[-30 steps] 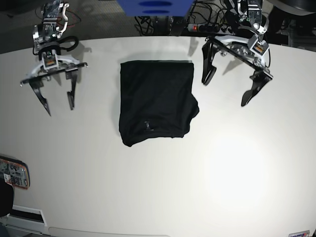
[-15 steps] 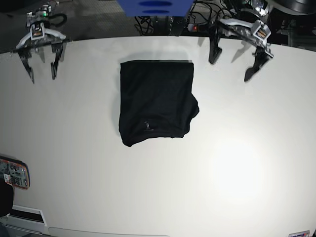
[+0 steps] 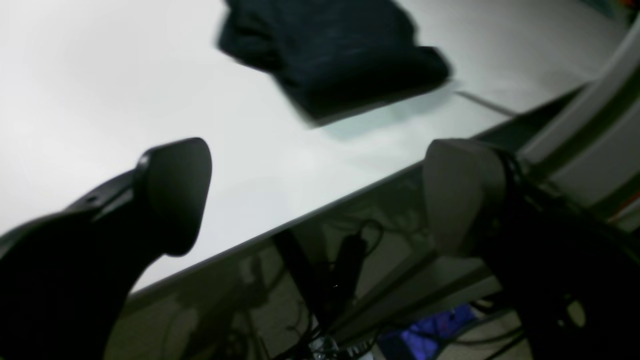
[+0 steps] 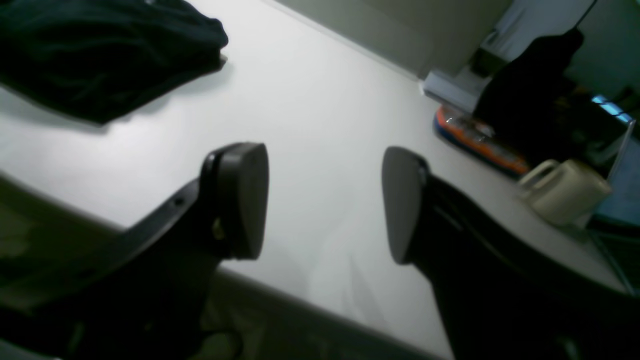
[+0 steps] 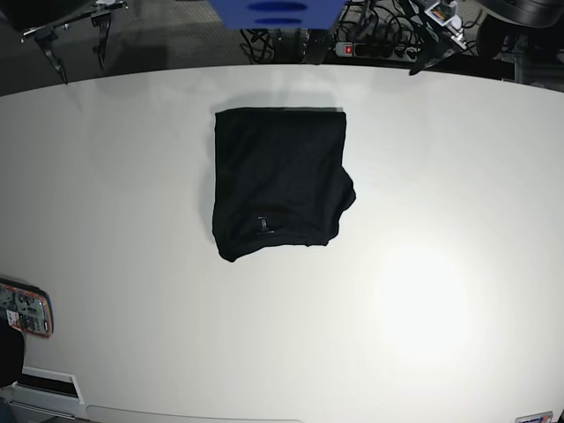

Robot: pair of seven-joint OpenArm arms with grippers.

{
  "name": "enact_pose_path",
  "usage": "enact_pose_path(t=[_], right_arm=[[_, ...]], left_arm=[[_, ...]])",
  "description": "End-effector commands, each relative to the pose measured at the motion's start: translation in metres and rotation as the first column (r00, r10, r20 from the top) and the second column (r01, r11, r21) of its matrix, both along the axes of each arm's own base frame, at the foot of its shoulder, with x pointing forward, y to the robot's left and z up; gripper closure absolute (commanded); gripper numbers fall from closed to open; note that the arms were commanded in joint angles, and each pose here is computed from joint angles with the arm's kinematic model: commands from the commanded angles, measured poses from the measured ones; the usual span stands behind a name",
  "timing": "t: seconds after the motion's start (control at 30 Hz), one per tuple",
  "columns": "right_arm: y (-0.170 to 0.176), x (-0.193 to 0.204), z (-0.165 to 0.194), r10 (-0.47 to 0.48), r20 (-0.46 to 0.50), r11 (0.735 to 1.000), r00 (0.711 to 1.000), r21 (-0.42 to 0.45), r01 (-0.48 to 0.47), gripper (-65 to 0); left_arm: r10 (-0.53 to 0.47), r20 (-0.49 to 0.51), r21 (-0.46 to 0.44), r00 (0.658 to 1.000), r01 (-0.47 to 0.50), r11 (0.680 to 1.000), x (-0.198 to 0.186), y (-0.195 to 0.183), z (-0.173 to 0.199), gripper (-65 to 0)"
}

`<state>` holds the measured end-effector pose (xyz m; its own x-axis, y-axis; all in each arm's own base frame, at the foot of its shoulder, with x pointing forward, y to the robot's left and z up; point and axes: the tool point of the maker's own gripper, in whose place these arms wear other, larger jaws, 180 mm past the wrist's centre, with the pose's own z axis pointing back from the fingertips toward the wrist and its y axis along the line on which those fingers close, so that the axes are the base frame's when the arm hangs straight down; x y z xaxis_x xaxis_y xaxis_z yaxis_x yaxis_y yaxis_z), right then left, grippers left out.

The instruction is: Fold the T-shirt properly

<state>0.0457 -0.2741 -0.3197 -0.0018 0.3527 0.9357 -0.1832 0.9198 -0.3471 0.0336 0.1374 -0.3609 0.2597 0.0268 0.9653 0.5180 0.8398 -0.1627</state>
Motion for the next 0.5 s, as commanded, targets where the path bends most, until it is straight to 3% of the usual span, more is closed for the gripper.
enact_pose_path(t=[0.0,0.13,0.27,0.4,0.47], right_arm=[[-0.004,-0.015,0.008,0.002,-0.011,1.0,1.0,-0.001,-0.002,-34.6],[-0.009,-0.041,-0.005,-0.022,-0.106,1.0,0.994,0.006,0.023,-34.6],[-0.02,-0.077,-0.034,-0.092,-0.234,0.995,0.968,0.02,0.099,-34.8],[-0.012,-0.119,-0.07,-0.118,-0.385,0.985,0.915,0.073,0.158,-34.8],[-0.003,-0.149,-0.088,-0.122,-0.482,0.976,0.868,0.1,0.193,-34.8]], left_arm=[[-0.013,-0.04,-0.014,0.999,0.012,1.0,-0.019,0.0,0.001,-65.0],[-0.047,-0.137,0.018,0.989,0.049,0.999,-0.044,0.004,-0.019,-65.0],[-0.084,-0.261,0.053,0.962,0.101,0.994,-0.078,0.008,-0.048,-65.0],[-0.074,-0.323,0.085,0.943,0.107,0.991,-0.079,0.026,-0.082,-65.0],[-0.027,-0.372,0.092,0.928,0.066,0.994,-0.081,0.037,-0.105,-65.0]])
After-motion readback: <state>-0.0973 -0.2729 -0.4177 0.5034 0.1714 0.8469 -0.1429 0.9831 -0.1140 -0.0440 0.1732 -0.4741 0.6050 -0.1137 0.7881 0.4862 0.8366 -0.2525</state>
